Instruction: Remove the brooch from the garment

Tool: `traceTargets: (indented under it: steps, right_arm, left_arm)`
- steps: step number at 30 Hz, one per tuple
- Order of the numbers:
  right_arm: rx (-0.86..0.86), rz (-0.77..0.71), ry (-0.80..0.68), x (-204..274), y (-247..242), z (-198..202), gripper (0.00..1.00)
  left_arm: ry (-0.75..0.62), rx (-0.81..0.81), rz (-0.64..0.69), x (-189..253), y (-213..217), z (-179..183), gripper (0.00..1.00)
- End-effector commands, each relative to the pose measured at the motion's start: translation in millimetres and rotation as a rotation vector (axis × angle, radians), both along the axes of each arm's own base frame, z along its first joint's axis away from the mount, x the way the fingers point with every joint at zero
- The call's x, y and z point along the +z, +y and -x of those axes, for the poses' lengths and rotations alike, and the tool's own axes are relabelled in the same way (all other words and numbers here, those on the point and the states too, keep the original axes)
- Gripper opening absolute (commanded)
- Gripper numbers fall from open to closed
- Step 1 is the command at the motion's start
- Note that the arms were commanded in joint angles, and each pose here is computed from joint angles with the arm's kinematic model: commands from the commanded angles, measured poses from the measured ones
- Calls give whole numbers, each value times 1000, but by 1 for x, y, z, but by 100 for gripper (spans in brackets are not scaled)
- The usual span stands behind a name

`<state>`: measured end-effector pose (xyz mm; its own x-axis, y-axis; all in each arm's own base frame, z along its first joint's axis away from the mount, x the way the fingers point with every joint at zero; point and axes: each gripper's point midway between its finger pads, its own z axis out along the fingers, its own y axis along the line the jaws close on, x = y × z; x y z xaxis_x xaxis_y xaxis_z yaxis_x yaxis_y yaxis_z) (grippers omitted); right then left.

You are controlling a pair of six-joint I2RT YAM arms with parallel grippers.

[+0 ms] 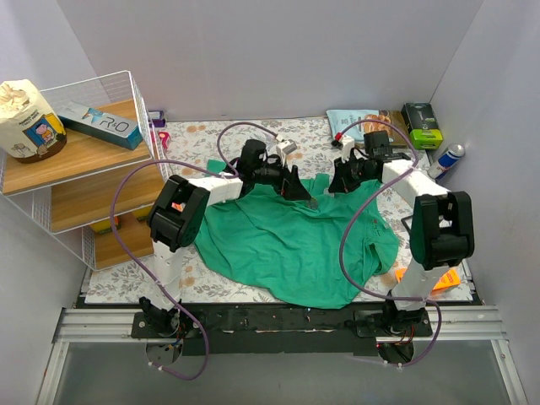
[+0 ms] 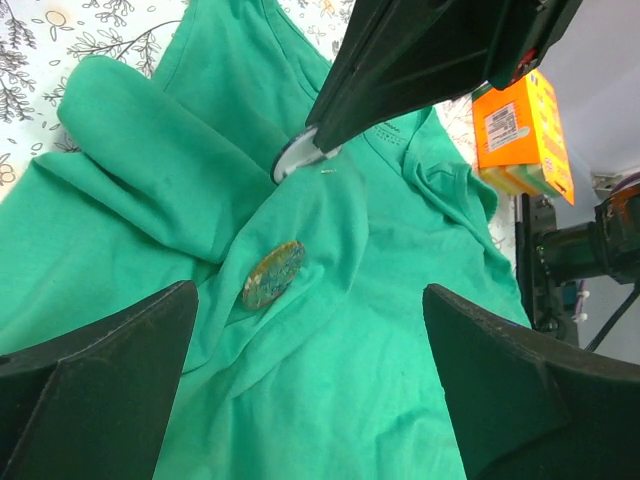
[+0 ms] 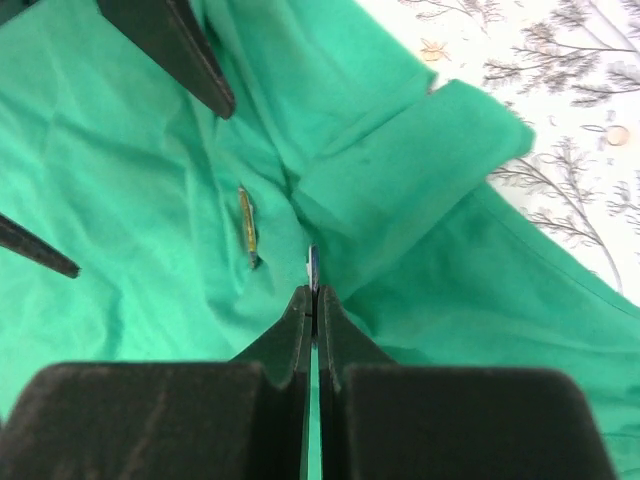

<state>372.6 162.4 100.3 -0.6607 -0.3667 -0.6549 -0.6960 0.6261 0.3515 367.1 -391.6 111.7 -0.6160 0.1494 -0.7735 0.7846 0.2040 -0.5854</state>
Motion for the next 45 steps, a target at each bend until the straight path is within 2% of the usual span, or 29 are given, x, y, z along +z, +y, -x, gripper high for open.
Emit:
traceTargets:
  steps: [1,2,5,11,15,17,21,22,23,25,27,31,32,34,37,39,42,45]
  right_arm:
    - [-138,3,-210,13,5,-28,1]
    - [-194,26,-302,19,2,-46,1]
    - [-295,79,-370,12,8,-60,1]
    - [-542,40,-333,6,7,-91,1]
    - [-566,-35,-339,20,14,-103,1]
    - [-464,-104,-327,30,28,-100,1]
    - [-276,-206,-329,62,32,-96,1]
    - [-240,-226,-365,83,34,-99,1]
    - [-180,-240,-330,85,37,-90,1]
    - [-153,-263,-350,112,37,-96,1]
    - [-136,-264,-290,117,40,-88,1]
    - [-46,-277,-336,155,45,-82,1]
    - [-17,-281,-366,179,47,-83,1]
    - [15,-235,-267,172,46,-73,1]
    - [93,-219,-283,197,44,-60,1]
    - [159,-251,-286,205,45,-47,1]
    - [258,-332,-266,214,48,-28,1]
    - [321,-370,-300,226,51,-22,1]
  left_arm:
    - [-74,-13,-49,17,10,-5,95]
    - [-78,4,-55,22,12,-7,95]
    - [-62,38,-64,32,19,-16,95]
    - [-148,50,-109,59,26,-32,98]
    - [-208,64,-125,79,29,-46,98]
    - [-239,63,-143,85,30,-50,98]
    - [-370,65,-151,119,34,-63,98]
    - [-401,68,-144,131,34,-65,98]
    - [-431,63,-133,142,36,-65,98]
    - [-508,24,-124,162,37,-64,98]
    - [-562,23,-125,177,38,-67,98]
    - [-718,34,-100,215,41,-73,98]
    - [-730,41,-96,215,40,-74,98]
    - [-736,111,-51,235,40,-80,98]
    - [-693,174,37,261,39,-79,98]
    - [-630,131,100,270,37,-62,98]
    - [-642,-21,162,282,36,-26,90]
    - [-691,3,177,293,42,-26,87]
